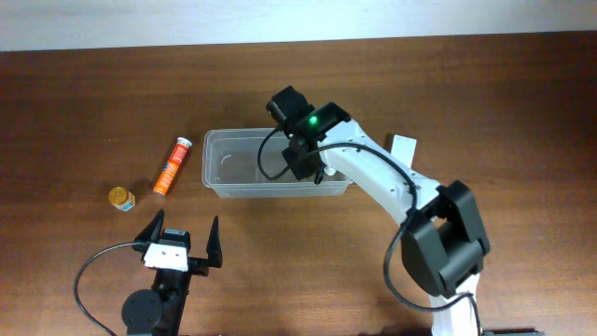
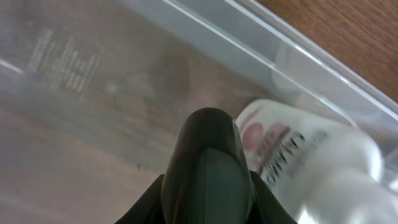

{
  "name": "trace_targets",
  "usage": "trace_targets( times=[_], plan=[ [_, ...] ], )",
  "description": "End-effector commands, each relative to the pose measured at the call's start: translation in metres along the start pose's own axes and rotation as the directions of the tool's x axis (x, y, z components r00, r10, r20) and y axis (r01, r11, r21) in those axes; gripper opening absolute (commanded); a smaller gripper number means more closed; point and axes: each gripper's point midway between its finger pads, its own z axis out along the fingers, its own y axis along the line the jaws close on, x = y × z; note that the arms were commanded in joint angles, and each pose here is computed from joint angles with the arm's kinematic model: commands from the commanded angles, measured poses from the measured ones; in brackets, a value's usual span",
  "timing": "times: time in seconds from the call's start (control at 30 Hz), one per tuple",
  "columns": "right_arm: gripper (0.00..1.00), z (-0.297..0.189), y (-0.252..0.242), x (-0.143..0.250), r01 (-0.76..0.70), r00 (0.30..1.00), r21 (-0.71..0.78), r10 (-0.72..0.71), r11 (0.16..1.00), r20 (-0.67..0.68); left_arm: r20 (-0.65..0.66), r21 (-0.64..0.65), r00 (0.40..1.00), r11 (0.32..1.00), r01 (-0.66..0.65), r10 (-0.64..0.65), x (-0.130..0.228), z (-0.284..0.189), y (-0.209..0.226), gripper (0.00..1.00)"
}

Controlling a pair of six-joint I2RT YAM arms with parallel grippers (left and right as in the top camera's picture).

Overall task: Pack container
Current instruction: 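Carry the syrup bottle into the container beside the lotion and release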

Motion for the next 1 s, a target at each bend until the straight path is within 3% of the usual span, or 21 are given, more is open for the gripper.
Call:
trace_targets(
  times=[0.0, 0.5, 0.97],
  plan=[
    [0.24, 0.007, -0.003, -0.007, -0.009, 1.0, 0.035, 0.008, 0.999, 0.013, 0.0, -0.004, 1.0, 1.0, -0.015, 0.015, 0.002, 0.0, 0.001, 0.99],
    [0.24, 0.015, -0.008, -0.028, -0.211, 0.973, 0.022, 0.208, 0.977, 0.096, 0.0, -0.004, 1.0, 1.0, -0.015, 0.015, 0.002, 0.0, 0.001, 1.0],
    [0.24, 0.032, -0.013, -0.024, -0.258, 0.965, 0.04, 0.255, 0.965, 0.068, 0.0, -0.004, 1.0, 1.0, -0.015, 0.015, 0.002, 0.0, 0.001, 0.99]
  ],
)
